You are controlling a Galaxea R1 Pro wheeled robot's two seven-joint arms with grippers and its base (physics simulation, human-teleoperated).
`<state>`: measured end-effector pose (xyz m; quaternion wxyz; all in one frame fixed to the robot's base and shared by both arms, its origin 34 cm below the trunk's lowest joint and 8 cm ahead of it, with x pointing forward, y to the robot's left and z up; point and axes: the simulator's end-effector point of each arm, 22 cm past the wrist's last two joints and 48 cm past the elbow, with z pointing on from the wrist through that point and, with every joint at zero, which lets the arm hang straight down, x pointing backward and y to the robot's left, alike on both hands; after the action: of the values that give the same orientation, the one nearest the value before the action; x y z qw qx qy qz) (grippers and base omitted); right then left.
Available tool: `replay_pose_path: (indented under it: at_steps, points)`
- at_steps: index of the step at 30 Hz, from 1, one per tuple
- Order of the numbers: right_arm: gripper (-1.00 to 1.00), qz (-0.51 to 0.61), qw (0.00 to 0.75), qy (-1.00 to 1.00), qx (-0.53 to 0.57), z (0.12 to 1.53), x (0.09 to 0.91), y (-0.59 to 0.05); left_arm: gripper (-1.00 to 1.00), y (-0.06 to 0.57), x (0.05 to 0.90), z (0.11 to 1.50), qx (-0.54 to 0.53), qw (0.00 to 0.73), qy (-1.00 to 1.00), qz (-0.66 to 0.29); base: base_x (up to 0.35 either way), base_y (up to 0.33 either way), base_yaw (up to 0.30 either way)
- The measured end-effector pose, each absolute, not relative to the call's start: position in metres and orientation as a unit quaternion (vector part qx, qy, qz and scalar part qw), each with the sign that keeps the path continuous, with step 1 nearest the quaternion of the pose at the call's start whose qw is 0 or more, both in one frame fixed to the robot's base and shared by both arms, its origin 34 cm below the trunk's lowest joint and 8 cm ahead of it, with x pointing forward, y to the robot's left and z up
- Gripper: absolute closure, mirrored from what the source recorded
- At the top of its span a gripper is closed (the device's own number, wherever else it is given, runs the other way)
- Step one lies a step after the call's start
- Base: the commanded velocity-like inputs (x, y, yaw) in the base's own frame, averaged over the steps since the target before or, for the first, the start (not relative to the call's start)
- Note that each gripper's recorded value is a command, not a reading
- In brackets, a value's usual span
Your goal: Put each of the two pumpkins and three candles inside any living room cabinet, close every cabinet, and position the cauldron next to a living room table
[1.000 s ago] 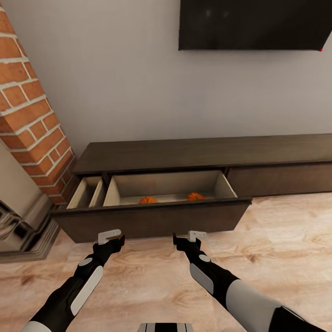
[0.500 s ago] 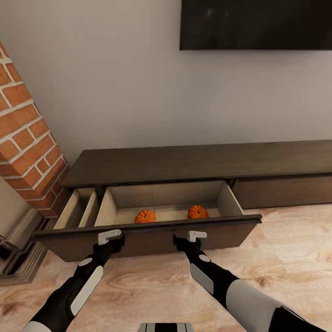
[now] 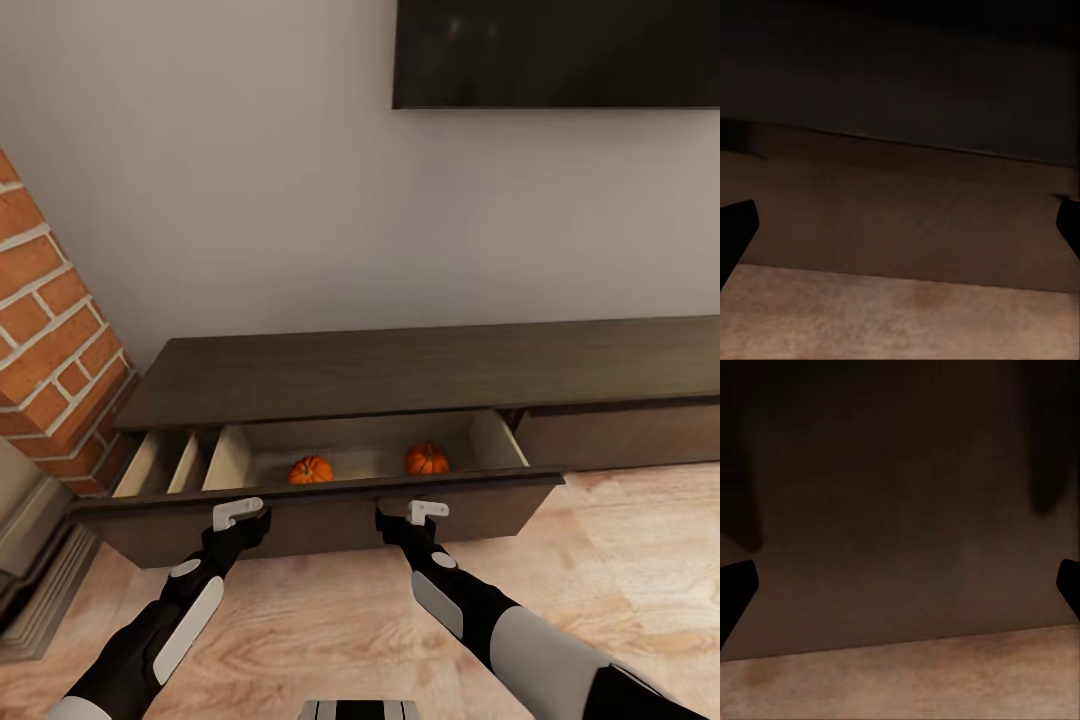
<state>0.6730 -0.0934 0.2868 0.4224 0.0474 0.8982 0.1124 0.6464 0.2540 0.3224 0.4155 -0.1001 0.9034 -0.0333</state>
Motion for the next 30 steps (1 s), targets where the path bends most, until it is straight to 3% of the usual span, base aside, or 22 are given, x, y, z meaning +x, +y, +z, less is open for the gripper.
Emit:
replay_pose_path:
  at_steps: [30]
  points:
    - [-1.00,0.112,0.421,0.899,0.050,0.2859,0.6724,-0.0940,-1.00,0.2530,0.6463,0.3222,-0.102,0.415,0.903,-0.035,0.192,0.000,0.000]
